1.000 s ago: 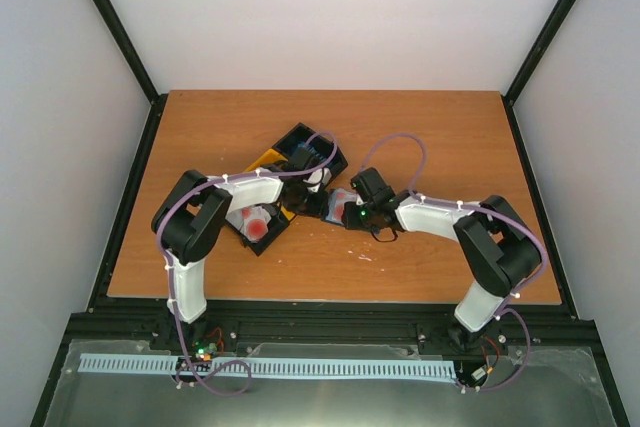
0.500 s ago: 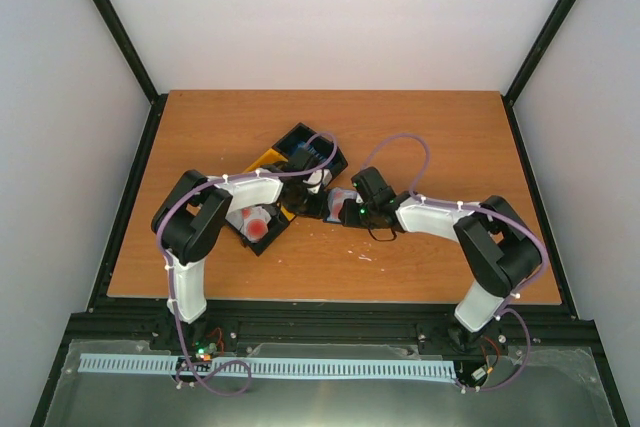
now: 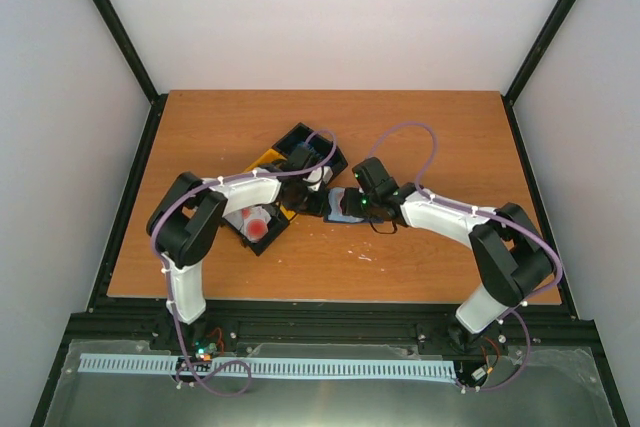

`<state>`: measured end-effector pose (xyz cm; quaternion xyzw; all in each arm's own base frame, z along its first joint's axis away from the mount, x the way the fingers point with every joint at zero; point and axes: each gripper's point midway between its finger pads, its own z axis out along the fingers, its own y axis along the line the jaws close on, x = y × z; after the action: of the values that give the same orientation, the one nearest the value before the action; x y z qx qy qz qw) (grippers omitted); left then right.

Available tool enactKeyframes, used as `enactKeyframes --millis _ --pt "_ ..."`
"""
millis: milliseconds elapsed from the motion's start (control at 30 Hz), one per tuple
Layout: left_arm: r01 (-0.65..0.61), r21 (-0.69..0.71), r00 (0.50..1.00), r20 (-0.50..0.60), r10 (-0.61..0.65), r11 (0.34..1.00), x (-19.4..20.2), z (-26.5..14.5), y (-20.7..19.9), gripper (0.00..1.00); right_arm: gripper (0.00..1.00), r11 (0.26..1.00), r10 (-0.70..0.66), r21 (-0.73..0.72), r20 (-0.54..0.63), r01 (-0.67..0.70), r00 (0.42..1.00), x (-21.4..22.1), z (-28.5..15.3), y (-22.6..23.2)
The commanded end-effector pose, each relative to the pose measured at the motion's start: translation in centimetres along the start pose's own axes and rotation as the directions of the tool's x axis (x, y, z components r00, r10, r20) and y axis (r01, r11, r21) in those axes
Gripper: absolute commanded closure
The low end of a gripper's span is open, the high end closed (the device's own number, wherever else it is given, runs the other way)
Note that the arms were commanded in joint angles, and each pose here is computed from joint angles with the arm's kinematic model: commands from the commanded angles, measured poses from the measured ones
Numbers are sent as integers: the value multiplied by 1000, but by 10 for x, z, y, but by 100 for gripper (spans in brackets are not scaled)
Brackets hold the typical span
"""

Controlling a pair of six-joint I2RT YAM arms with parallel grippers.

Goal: Put the credit cards into the card holder
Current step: Insert the credit card into the card holder.

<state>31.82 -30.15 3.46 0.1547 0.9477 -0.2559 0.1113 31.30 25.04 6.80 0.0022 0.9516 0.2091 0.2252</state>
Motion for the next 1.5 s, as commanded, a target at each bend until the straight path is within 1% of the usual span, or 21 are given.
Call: enactKeyframes --millis 0,100,200,333,400,533,600,767,900,1033,1133,1267,1467 --pt "-26 32 999 44 25 999 -12 -18 -14 80 48 998 34 49 36 -36 999 -14 -11 -3" --pt "-24 33 998 51 22 999 -14 -20 -15 80 46 997 36 64 8 -37 999 -11 -5 -6" --pt "-21 27 998 54 19 999 -15 -21 -15 79 44 997 32 71 -44 -29 999 -1 3 -8" --pt "-21 22 998 53 19 1000 -15 -22 -14 79 43 995 27 98 -101 -17 994 11 11 -14" --pt "-22 20 998 57 21 1000 -17 -23 -15 79 44 994 28 109 -106 -16 994 11 13 -16" --pt "-23 18 998 54 22 1000 -17 -21 -14 79 52 996 16 93 -111 -5 994 11 16 -13" --pt "-23 17 998 53 22 1000 -17 -21 -14 79 54 996 8 91 -115 2 993 11 19 -12" --pt "-25 14 999 47 24 1000 -16 -19 -12 79 52 995 4 102 -106 7 994 9 24 -14" --pt "-21 14 999 41 20 1000 -14 -16 -11 79 48 987 17 161 -108 1 994 9 28 -24" --pt "-18 9 999 34 17 1000 -12 -14 -9 79 47 986 17 167 -107 2 994 10 29 -27" --pt "-18 13 1000 24 18 1000 -10 -11 -9 79 47 989 19 146 -122 -1 992 14 33 -24" --pt "-15 16 1000 10 15 1000 -7 -7 -7 80 49 997 30 79 -153 -18 988 20 39 -14" --pt "-8 12 1000 -5 8 1000 -1 -2 -3 83 49 999 41 23 -126 -38 991 15 38 -4"
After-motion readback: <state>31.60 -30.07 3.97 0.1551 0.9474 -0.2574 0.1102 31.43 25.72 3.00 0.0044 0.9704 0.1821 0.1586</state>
